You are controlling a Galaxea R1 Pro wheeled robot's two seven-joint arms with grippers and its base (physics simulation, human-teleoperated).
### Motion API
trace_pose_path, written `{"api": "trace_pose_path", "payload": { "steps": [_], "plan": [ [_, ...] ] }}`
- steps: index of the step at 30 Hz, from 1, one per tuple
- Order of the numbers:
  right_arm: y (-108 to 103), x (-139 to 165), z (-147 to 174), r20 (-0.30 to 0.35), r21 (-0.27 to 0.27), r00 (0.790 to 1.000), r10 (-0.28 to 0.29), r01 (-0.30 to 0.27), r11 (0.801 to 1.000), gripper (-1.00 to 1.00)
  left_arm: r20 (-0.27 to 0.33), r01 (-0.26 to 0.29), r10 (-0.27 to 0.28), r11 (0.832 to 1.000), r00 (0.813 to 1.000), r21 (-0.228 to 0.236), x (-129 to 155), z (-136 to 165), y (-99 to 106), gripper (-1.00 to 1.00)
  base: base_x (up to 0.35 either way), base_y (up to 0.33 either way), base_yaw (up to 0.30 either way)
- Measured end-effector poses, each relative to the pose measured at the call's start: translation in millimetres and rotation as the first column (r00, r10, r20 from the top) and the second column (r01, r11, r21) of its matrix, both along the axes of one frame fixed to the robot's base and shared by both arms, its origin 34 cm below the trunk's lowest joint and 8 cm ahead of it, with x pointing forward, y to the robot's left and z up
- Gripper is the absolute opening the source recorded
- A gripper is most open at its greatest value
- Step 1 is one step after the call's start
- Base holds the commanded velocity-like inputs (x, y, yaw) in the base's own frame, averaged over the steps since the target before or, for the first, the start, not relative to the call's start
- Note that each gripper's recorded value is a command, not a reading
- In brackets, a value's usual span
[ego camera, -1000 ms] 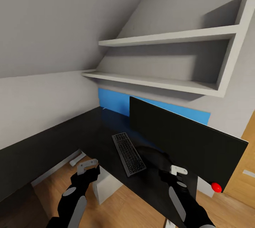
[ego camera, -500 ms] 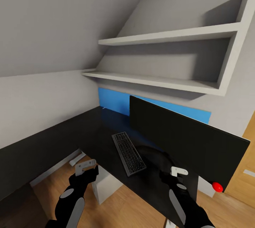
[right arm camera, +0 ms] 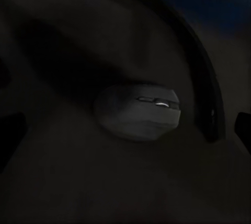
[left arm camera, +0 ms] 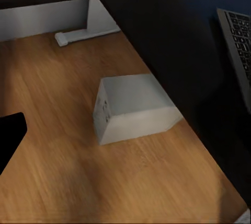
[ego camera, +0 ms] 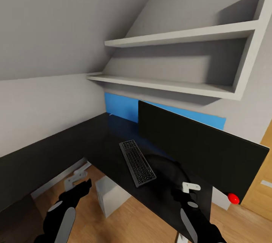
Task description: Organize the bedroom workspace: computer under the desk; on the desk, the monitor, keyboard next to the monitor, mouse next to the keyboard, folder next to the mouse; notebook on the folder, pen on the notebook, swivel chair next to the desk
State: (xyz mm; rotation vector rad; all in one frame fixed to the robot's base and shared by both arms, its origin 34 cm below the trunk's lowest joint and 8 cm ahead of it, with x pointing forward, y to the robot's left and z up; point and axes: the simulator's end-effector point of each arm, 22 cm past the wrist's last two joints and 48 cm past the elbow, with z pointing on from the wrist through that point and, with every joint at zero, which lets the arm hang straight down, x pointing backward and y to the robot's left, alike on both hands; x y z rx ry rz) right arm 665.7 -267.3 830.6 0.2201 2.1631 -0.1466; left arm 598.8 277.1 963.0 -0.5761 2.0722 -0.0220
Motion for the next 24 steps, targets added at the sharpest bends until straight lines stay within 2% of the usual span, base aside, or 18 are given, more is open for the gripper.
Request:
{"api": "trace_pose_path", "payload": {
  "steps": [5, 17, 24],
  "plan": [
    [0, 1, -5, 0.001, -0.002, 1.0, 0.0, 0.0, 1.0, 1.0, -0.01, 0.002, -0.002, 1.0, 1.0, -0.022, 0, -8, -1, 1.0, 0.0, 0.0, 0.0],
    [1, 4, -19, 0.001, 0.002, 1.0, 0.003, -0.003, 1.0, 1.0, -0.011, 0.003, -0.003, 1.0, 1.0, -0.026, 3, -22, -2, 1.0, 0.0, 0.0, 0.0],
    [17, 10, -25, 0.015, 0.043, 0.998, 0.065, -0.065, 0.997, 1.0, -0.011, 0.003, -0.003, 1.0, 1.0, -0.026, 4, -30, -2, 1.0, 0.0, 0.0, 0.0]
  ]
}}
